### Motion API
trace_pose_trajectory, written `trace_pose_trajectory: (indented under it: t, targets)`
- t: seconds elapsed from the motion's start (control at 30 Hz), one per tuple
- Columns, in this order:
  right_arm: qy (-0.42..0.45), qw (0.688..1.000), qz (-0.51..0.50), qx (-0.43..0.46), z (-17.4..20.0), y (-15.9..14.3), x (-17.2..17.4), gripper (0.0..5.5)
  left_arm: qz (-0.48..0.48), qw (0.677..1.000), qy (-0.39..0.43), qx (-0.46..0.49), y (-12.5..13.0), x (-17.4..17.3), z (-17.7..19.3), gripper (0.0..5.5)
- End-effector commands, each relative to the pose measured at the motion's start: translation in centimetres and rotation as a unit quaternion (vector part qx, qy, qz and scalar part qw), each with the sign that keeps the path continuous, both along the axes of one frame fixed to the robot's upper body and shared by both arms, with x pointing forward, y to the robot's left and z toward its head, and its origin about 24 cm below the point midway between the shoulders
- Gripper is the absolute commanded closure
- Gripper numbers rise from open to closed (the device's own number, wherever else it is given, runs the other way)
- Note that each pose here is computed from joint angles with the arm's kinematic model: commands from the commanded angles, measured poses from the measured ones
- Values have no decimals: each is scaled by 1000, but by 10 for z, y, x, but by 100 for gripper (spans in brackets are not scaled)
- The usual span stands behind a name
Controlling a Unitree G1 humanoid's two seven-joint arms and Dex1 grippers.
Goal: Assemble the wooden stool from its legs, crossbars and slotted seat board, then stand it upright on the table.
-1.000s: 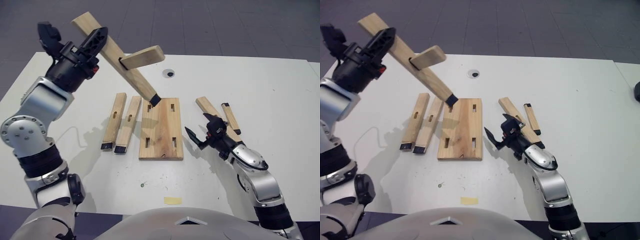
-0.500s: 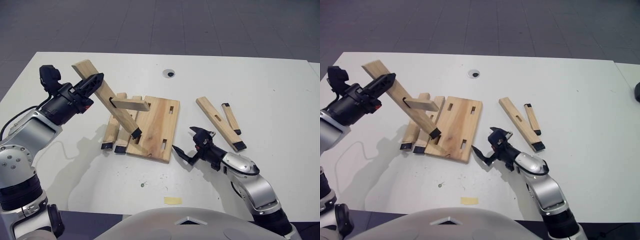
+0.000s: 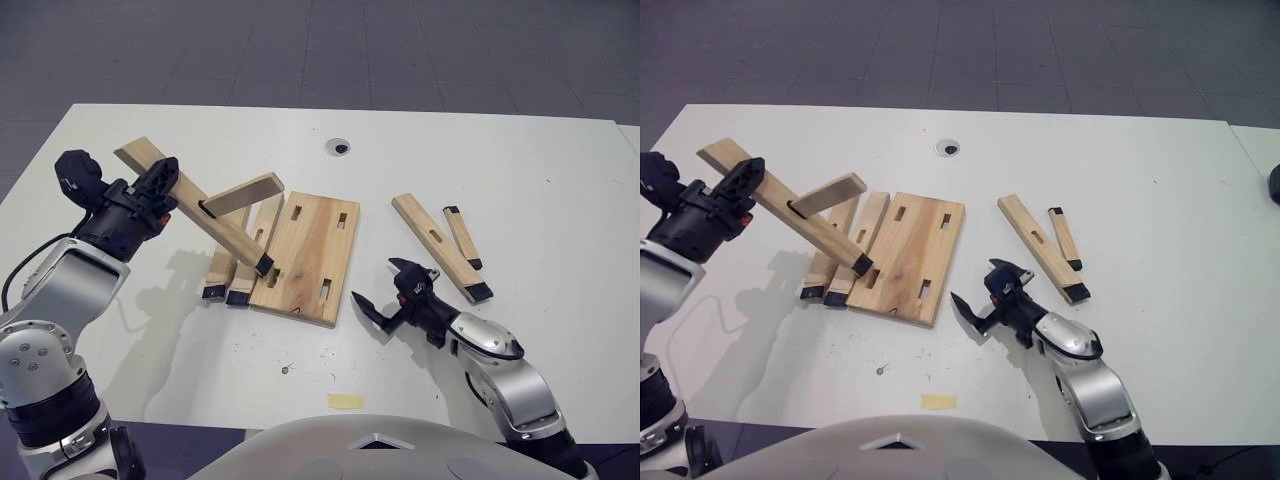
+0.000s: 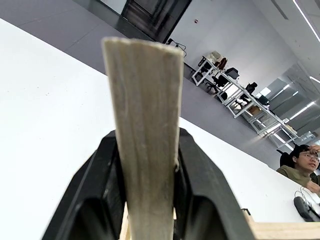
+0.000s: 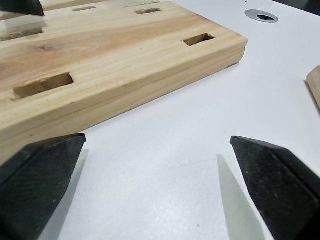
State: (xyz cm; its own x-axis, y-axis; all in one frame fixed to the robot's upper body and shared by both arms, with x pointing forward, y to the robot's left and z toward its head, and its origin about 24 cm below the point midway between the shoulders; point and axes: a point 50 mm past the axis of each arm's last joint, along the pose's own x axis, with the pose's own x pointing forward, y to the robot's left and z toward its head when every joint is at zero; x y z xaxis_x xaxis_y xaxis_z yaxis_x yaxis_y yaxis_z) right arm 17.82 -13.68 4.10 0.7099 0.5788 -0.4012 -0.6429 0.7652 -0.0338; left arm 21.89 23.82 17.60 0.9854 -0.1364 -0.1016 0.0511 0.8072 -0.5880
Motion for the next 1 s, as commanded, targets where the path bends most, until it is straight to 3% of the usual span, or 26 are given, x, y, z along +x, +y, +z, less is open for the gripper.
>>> trace_pose_trajectory:
  t: [0.03,0.27,0.6,1.0]
  targets:
    - [-2,1000,-21,1,-1,-3,-6,10,-17,1000,17,-11,-7,-8,1,446]
    - [-8,999,-34,2,-4,-4,-5,10,-5,999,52,-2,-6,-11,-23,446]
    - [-9,1000,-23,-1,-5,0,-5,10,19,1000,5,-1,-2,-1,-14,446]
    - [-31,999,-35,-13,4,-4,4,10,-63,973,56,213,-25,-37,-62,446]
